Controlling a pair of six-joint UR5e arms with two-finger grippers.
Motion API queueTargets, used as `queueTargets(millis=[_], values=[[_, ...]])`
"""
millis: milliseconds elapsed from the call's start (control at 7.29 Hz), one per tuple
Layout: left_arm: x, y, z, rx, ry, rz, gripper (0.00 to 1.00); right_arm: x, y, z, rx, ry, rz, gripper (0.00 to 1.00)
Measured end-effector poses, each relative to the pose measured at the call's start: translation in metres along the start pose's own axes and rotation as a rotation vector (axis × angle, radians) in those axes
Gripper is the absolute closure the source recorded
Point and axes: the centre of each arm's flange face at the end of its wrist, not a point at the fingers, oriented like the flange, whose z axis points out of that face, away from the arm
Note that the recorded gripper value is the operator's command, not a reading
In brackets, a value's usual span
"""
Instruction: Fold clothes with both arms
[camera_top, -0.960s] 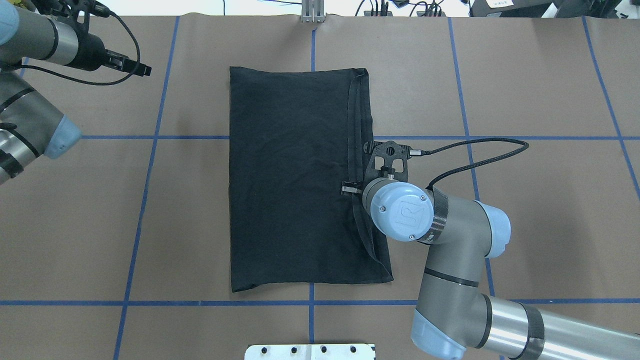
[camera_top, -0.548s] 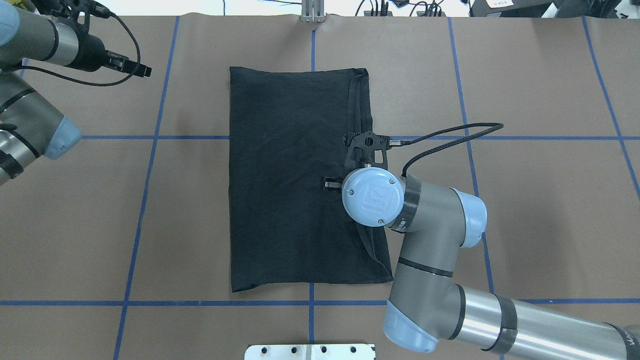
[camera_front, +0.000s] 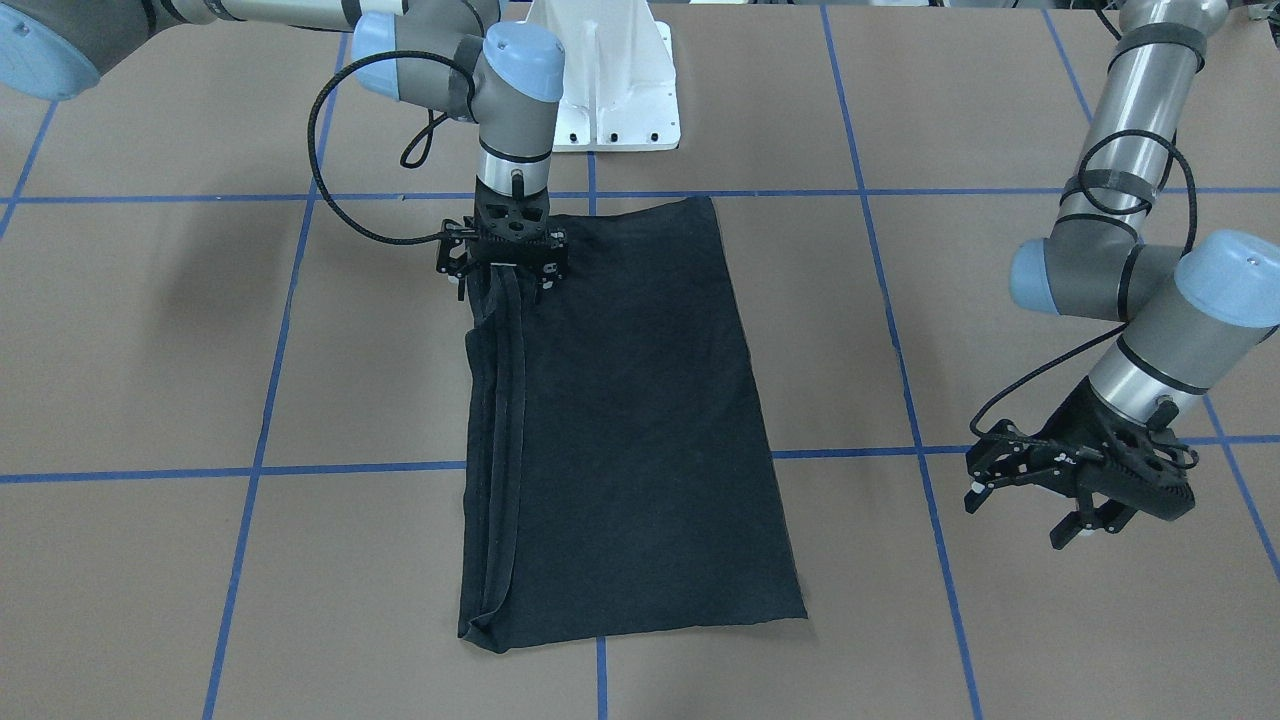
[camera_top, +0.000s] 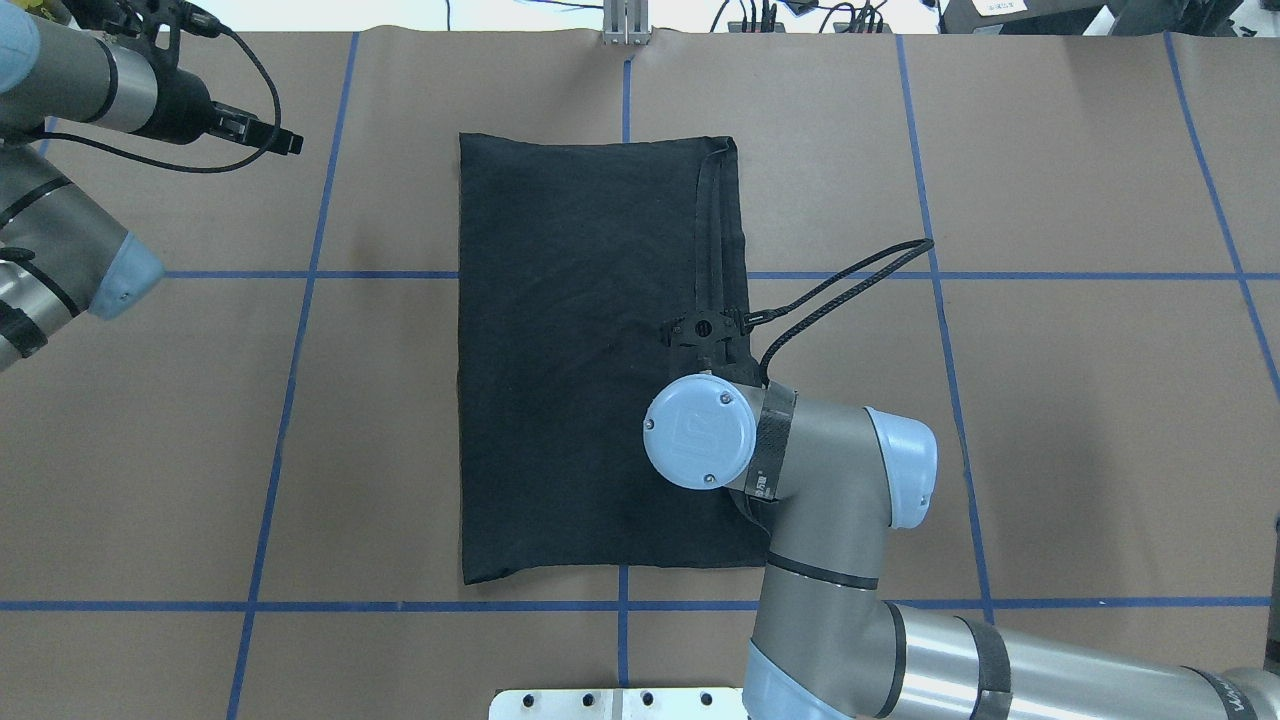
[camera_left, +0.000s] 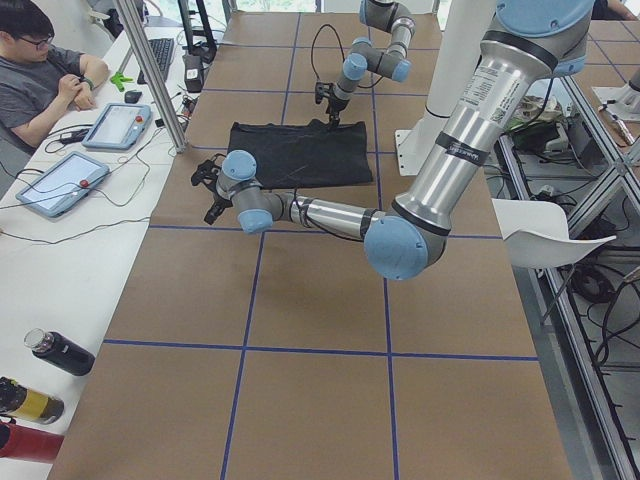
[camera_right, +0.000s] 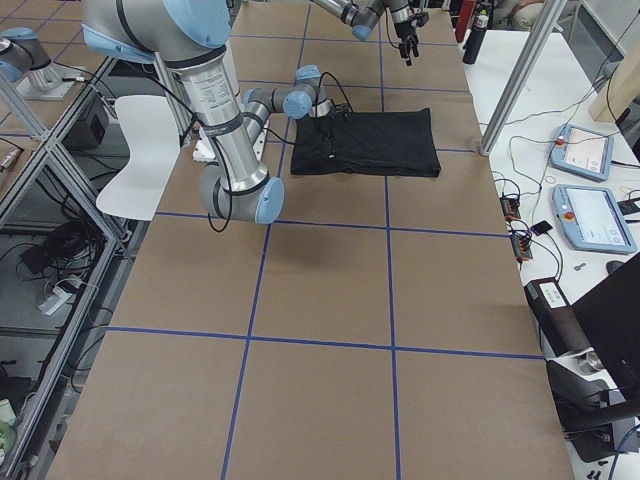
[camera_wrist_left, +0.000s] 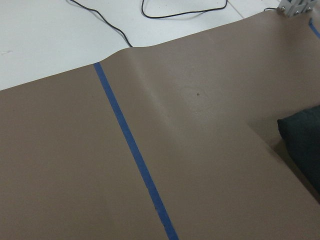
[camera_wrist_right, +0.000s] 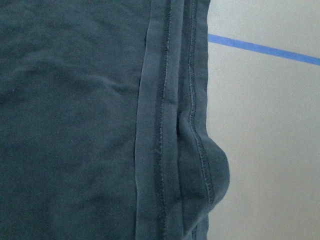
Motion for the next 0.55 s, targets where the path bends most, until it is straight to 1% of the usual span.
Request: queueTargets(millis=[137, 274, 548], values=[[0.0, 0.0, 0.0, 0.0, 0.0, -0.001, 0.0, -0.006, 0.011, 0.002, -0.014, 0.01, -0.041, 0.11], [0.0, 0.0, 0.0, 0.0, 0.0, -0.003, 0.0, -0.008, 0.017, 0.004, -0.022, 0.02, -0.068, 0.12], [0.001, 0.0, 0.0, 0.0, 0.001, -0.004, 0.0, 0.003, 0.012, 0.007, -0.029, 0.054, -0.144, 0.15]])
